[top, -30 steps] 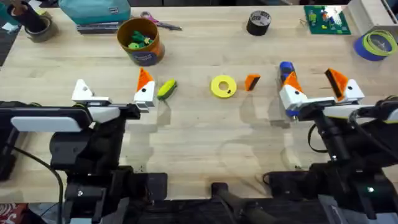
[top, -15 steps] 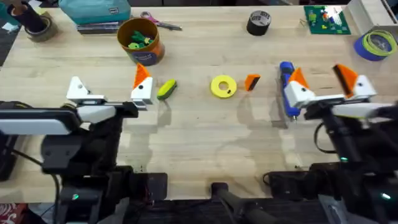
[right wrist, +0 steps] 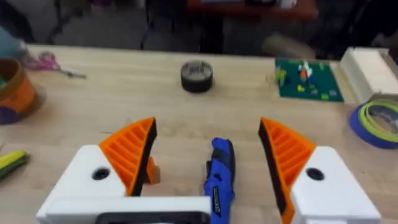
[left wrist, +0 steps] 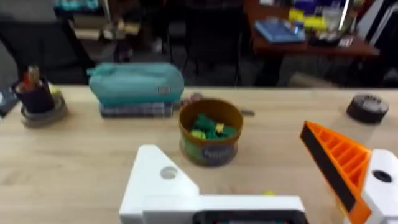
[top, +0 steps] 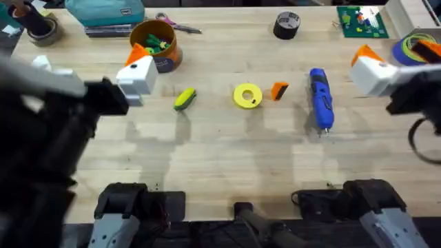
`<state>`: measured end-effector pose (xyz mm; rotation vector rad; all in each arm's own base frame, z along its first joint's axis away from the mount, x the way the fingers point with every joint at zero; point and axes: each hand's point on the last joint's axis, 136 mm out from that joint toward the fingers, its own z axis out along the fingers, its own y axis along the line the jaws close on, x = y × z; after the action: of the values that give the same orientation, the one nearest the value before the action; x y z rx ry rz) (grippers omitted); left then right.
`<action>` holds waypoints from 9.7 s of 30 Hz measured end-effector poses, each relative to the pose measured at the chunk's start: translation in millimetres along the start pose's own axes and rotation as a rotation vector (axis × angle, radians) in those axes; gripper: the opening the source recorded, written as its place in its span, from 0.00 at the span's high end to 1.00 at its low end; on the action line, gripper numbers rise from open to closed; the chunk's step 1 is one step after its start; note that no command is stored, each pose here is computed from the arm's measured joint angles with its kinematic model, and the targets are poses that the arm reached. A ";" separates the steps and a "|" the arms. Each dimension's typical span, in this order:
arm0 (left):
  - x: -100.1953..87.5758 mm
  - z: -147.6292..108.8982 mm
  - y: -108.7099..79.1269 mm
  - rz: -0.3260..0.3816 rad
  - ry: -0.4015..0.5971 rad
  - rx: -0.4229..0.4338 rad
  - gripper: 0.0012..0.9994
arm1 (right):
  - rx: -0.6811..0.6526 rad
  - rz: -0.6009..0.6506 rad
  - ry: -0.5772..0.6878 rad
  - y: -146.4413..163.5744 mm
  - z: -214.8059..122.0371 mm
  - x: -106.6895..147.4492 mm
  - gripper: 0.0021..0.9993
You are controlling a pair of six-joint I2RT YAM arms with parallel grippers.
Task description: Pick up the gripper from the table and insert it into the empty holder that is missing its gripper. Then pick up a screw, insert it into the mounting hole, and use the screwdriver to tighten it. Finally, clean up the table by picking up the vegetable and placing it into the bucket.
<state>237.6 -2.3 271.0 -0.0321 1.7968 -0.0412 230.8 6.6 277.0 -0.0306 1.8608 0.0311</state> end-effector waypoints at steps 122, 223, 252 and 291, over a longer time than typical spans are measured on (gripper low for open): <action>44.6 99.2 -83.1 0.253 0.938 0.307 0.01 | -0.013 0.000 0.753 -1.8 58.1 59.6 0.00; 84.3 6.0 -85.4 0.209 -0.299 0.527 0.01 | -0.023 0.015 1.202 1.7 -33.0 120.9 0.00; 138.6 -70.9 -153.8 0.176 -0.113 1.179 0.01 | -0.023 0.015 1.202 1.7 -33.0 120.9 0.00; 139.3 -73.7 -154.9 0.162 -0.101 1.197 0.01 | -0.022 0.017 1.194 1.7 -31.0 120.1 0.00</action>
<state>134.4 -162.5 159.0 0.9375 1.4258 -0.9602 166.6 6.5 170.8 -0.0554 3.0545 0.0513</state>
